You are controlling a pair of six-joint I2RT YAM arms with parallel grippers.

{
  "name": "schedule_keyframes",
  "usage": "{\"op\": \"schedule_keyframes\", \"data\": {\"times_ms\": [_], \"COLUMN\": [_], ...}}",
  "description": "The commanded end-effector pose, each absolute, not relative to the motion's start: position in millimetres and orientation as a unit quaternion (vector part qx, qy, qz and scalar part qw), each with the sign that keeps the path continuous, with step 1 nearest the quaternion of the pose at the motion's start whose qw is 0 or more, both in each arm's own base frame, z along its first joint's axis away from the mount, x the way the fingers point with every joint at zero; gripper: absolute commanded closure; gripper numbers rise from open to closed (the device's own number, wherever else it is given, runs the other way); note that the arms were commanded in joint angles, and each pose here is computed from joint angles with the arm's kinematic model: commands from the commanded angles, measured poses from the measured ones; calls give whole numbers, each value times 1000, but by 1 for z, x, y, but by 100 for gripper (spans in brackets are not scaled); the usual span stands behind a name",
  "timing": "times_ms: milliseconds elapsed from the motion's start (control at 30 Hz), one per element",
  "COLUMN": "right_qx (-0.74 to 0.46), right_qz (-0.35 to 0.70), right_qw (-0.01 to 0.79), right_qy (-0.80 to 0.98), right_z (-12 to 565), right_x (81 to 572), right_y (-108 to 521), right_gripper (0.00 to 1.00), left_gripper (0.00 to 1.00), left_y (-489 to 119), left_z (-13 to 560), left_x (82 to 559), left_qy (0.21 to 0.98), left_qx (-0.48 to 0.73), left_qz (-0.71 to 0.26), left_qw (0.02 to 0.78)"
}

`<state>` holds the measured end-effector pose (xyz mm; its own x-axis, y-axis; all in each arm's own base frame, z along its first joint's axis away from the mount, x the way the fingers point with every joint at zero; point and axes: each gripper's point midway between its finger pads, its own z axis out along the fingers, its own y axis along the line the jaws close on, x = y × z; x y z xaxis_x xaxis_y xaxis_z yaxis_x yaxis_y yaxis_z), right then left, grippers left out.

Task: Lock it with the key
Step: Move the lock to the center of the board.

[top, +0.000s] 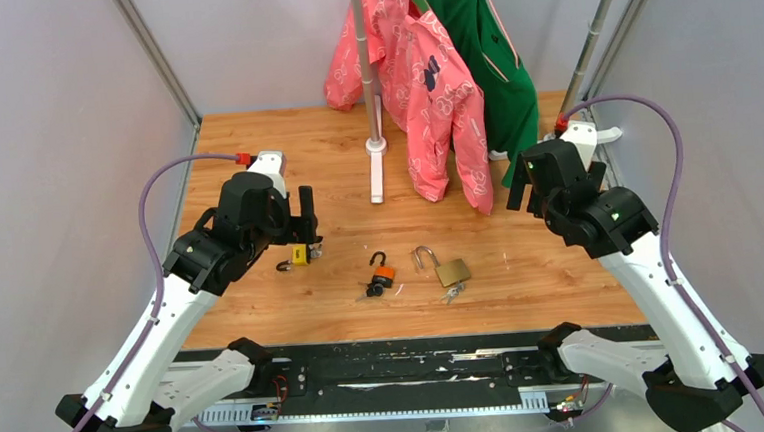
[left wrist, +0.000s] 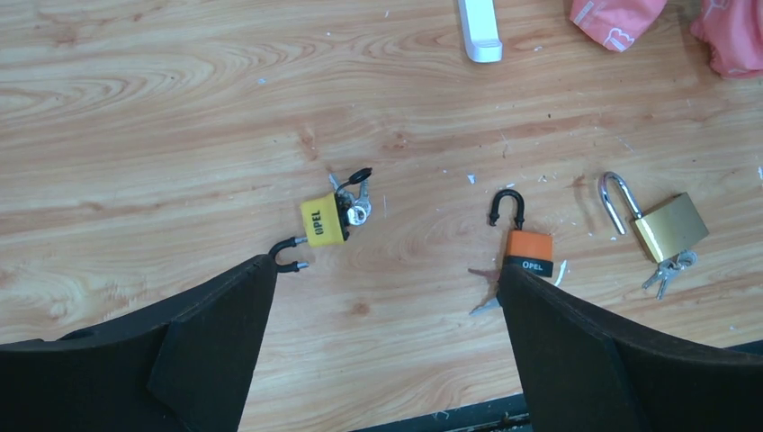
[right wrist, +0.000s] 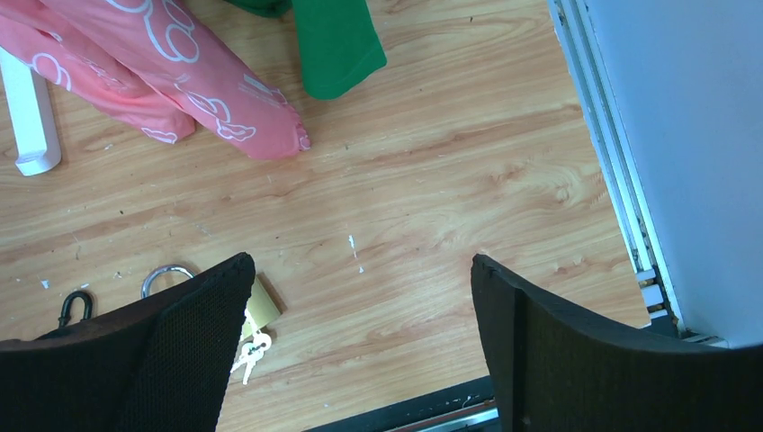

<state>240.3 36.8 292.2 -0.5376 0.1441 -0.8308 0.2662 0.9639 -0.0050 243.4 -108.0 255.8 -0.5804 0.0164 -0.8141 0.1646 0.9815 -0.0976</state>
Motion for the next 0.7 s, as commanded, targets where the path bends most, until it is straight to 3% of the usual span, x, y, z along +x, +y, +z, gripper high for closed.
{"op": "schedule_keyframes", "data": {"times_ms": [0, 400, 667], "right_qx": [133, 119, -22], "right_qz": [-81, -41, 1], "right_qw": [447, 408, 363], "right_qy": [881, 904, 932], "right_z": [279, 246, 196], "right_x": [231, 221, 205], "right_y": [28, 45, 145], "right_gripper": [8, 9, 13], "left_gripper": [0, 0, 0], "left_y": [-115, -115, -116], "left_z": [268, 258, 222], "left_x": [244, 241, 224], "left_qy": [876, 881, 899], "left_qx": [59, 68, 49], "left_qz": [-101, -98, -113], "left_qw": [468, 458, 419]}}
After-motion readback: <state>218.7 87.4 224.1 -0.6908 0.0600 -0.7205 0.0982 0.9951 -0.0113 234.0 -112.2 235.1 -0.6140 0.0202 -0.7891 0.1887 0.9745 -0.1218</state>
